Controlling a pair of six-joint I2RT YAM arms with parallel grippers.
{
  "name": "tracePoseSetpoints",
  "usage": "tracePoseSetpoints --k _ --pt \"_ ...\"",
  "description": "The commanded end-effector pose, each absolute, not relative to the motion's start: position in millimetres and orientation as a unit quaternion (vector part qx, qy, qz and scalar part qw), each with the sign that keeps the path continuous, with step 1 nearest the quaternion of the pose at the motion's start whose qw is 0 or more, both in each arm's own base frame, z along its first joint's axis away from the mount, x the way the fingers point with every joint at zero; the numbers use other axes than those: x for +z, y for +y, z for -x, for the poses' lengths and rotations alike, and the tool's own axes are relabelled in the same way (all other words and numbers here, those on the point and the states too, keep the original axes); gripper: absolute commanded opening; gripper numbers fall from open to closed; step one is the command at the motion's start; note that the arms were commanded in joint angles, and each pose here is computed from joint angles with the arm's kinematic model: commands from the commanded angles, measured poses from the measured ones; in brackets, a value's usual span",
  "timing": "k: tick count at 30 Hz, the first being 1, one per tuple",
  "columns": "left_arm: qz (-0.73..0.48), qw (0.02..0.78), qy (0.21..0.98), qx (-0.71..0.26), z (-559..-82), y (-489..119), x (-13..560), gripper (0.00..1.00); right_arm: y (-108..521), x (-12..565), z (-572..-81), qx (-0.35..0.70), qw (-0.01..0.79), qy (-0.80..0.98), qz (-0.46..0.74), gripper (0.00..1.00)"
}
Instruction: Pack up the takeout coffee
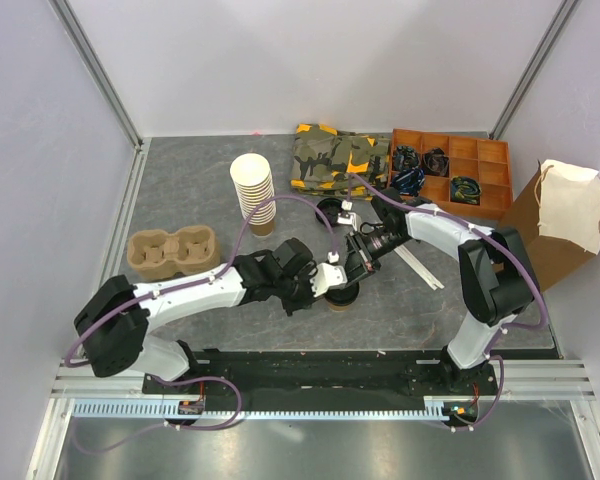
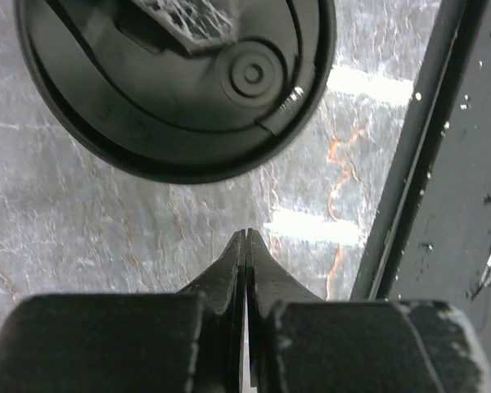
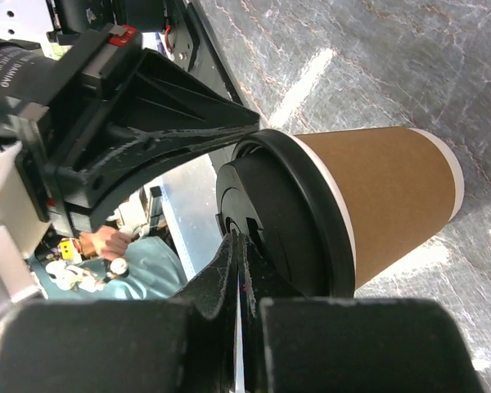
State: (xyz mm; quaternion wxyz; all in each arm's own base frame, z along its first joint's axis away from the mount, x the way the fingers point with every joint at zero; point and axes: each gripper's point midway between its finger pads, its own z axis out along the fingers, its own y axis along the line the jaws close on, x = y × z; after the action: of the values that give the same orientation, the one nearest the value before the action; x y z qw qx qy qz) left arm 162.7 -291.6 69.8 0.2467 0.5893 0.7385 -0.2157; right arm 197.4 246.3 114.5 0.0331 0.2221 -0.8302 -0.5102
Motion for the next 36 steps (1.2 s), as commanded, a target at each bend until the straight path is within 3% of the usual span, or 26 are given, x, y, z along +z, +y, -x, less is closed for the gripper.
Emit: tracePoseSetpoints --k 1,6,11,16,23,26,36 --pt "-0.598 0.307 0.703 -0.233 -169 -304 123 0.02 229 68 -207 -0.432 0.015 -0.865 -0.253 0.03" --pt "-0.585 0.347 0.686 -0.257 -175 -321 188 0.05 229 68 -208 -0.432 0.014 -0.866 -0.253 0.03" --pt "-0.583 0.351 0.684 -0.263 -180 -331 200 0.11 229 67 -208 -0.435 0.017 -0.865 -0.250 0.03" --pt "-0.588 0.328 0.690 -0.265 -181 -339 176 0.21 228 67 -209 -0.435 0.017 -0.865 -0.248 0.03" --pt "-0.611 0.283 0.708 -0.215 -183 -321 89 0.24 225 61 -208 -0.434 0.023 -0.866 -0.249 0.03" --pt "-0.610 0.273 0.716 -0.202 -184 -315 79 0.22 223 57 -207 -0.432 0.028 -0.867 -0.246 0.03" --pt "-0.593 0.329 0.688 -0.259 -174 -326 179 0.29 223 58 -208 -0.433 0.025 -0.866 -0.247 0.03"
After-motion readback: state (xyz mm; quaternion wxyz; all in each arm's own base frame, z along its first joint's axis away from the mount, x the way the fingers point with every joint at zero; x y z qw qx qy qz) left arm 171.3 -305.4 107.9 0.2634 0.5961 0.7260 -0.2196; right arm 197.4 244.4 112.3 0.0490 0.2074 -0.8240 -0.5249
